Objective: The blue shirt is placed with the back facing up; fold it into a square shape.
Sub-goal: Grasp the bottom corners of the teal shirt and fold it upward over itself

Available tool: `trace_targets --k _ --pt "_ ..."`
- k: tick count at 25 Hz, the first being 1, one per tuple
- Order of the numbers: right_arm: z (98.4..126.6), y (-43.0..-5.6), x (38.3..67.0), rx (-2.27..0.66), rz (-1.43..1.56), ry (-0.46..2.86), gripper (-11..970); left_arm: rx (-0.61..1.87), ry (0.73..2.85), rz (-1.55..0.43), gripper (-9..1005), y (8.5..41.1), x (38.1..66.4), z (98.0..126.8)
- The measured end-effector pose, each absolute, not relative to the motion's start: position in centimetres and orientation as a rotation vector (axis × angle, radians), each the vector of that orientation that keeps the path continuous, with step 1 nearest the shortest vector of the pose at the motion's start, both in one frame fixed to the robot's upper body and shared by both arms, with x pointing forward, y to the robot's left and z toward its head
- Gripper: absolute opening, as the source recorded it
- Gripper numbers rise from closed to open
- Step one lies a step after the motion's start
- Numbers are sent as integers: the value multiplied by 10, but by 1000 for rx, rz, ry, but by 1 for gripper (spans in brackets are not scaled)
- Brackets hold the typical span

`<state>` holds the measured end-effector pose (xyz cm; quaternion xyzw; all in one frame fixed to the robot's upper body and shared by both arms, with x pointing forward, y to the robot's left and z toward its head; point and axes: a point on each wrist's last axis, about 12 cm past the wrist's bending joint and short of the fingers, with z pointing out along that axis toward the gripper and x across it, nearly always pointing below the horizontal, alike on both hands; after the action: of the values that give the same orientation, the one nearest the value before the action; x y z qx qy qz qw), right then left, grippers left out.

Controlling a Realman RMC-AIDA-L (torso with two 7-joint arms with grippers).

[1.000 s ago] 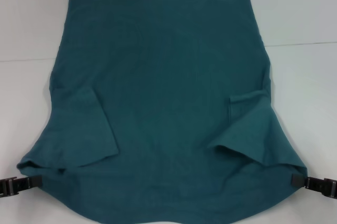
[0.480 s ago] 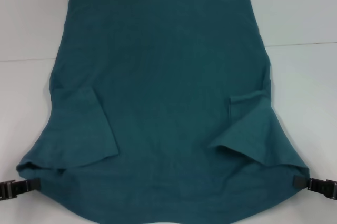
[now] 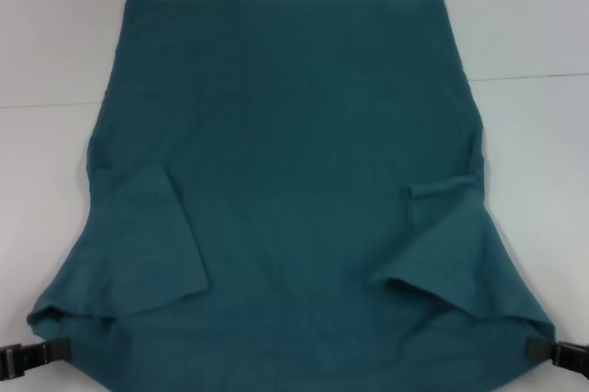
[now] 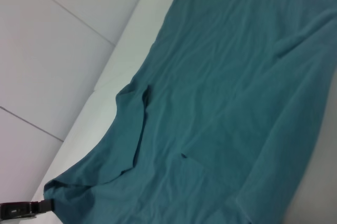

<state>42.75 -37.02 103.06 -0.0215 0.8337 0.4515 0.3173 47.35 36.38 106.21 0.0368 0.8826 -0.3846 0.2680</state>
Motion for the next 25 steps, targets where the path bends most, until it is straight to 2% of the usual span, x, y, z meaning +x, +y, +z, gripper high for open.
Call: trace_targets --k 8,25 --pt "1029 -378 407 -46 1195 2189 36 66 2349 -1081 2 371 455 1061" --pt "1027 -381 389 -59 1225 2201 36 29 2345 -1117 3 378 434 1058"
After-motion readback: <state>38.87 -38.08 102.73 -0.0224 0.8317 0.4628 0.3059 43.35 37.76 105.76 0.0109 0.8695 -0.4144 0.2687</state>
